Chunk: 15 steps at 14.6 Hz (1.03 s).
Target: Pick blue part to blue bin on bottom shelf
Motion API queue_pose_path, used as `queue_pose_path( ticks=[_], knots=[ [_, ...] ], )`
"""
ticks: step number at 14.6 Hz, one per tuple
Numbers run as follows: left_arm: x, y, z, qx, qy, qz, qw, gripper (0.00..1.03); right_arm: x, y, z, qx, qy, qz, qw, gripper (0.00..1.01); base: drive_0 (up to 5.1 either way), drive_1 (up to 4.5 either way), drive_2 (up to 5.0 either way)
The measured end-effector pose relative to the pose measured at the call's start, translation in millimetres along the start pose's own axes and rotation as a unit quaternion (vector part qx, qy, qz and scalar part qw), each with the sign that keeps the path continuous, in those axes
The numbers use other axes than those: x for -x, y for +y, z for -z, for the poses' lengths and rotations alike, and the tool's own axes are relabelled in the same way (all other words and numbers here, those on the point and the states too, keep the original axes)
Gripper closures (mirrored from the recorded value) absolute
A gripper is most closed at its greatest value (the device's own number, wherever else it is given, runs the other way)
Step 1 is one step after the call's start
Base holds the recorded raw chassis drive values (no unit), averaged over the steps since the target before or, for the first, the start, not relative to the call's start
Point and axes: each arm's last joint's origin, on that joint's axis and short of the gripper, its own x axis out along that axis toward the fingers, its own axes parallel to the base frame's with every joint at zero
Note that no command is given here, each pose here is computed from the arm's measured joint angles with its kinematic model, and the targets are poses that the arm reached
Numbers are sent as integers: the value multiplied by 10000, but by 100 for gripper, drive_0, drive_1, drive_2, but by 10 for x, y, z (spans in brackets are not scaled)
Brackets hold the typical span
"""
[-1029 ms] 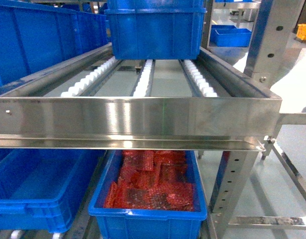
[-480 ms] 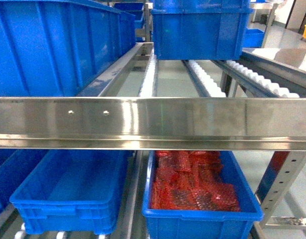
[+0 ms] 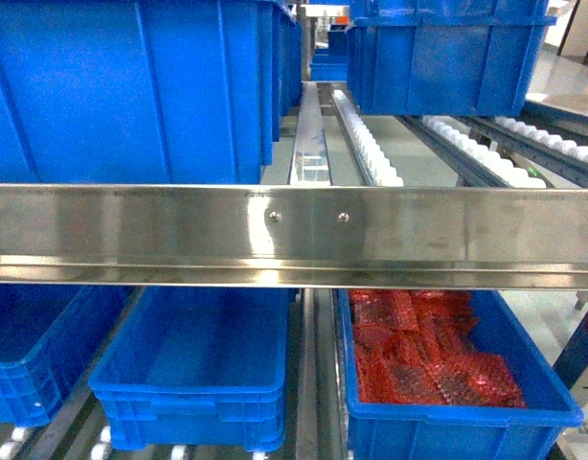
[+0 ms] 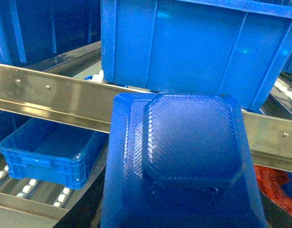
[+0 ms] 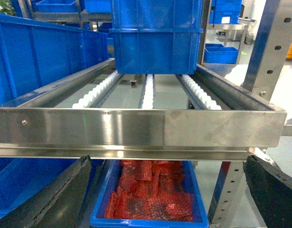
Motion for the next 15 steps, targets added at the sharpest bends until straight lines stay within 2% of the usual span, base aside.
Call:
queue_pose_path(
  ticks=[15],
  knots=[
    [-1,-2,1,-5,8,2,10000,60,0,0,-4,0,-15,0,10000,3,0,0,0]
  ],
)
